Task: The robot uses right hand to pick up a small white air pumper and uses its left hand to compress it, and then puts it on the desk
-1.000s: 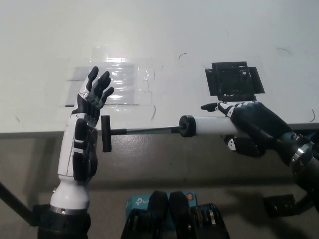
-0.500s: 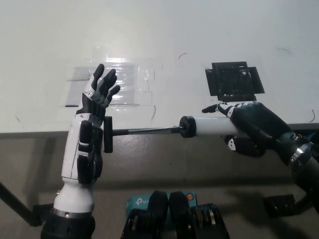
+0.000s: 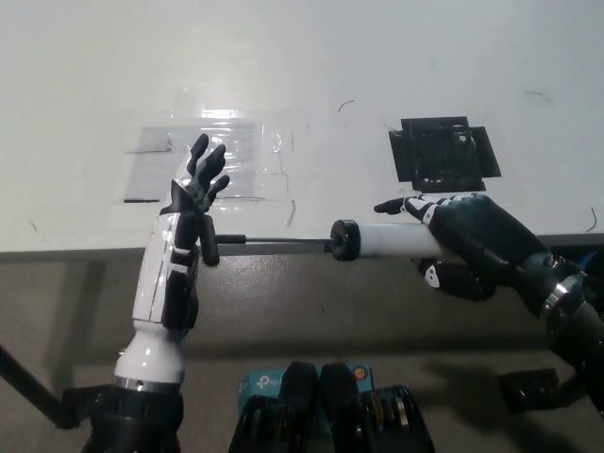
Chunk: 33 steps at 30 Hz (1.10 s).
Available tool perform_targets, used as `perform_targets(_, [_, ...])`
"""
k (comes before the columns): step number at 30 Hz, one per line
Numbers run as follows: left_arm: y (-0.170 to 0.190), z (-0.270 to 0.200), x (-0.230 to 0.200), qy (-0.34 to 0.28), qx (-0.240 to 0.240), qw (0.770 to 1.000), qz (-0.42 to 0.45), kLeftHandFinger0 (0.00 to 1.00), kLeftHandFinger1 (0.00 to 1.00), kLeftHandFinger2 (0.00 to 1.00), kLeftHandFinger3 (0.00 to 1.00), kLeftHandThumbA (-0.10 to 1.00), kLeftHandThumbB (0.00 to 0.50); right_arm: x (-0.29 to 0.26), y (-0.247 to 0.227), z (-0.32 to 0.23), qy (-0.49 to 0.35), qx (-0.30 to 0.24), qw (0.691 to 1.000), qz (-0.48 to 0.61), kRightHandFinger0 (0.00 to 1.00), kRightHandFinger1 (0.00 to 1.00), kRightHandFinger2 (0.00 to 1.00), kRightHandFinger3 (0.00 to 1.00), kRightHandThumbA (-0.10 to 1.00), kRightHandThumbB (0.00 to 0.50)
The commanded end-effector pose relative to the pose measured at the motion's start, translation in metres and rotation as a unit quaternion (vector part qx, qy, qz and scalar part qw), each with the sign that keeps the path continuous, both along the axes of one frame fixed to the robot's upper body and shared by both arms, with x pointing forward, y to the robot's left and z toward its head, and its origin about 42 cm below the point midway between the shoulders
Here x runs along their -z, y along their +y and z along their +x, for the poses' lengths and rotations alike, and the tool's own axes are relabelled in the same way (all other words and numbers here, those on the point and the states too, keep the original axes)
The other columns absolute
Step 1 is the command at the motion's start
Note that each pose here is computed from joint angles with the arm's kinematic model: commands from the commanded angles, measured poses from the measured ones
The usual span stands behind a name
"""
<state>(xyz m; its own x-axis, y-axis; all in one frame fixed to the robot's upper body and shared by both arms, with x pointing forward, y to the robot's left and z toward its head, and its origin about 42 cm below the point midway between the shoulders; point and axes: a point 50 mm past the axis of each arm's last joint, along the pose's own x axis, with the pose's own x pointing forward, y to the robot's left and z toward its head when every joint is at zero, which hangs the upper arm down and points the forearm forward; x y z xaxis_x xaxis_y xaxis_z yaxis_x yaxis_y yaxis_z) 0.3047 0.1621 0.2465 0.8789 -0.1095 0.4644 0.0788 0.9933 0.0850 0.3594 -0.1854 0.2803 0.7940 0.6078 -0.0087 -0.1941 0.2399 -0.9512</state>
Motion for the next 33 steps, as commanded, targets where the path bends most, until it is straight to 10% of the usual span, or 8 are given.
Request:
perform_targets(1, [-0.007, 0.009, -0.006, -0.014, -0.003, 1.000, 0.004, 1.00, 1.00, 1.00, 1.00, 1.00, 0.253, -0.023, 0.013, -0.006, -0.037, -0.025, 0.999, 0.005, 0.12, 0.52, 0.81, 0.88, -0.10, 0.137])
perform_targets(25, [-0.053, 0.011, -0.011, -0.007, 0.014, 0.998, 0.064, 1.00, 1.00, 1.00, 1.00, 1.00, 0.259, -0.017, 0.028, -0.002, -0.030, -0.045, 0.999, -0.006, 0.12, 0.55, 0.82, 0.90, -0.10, 0.171])
perform_targets(33, [-0.070, 0.007, -0.008, 0.002, 0.038, 0.996, 0.078, 1.00, 1.00, 1.00, 1.00, 1.00, 0.268, -0.017, 0.033, -0.001, -0.026, -0.042, 0.999, -0.010, 0.09, 0.47, 0.74, 0.53, -0.10, 0.195])
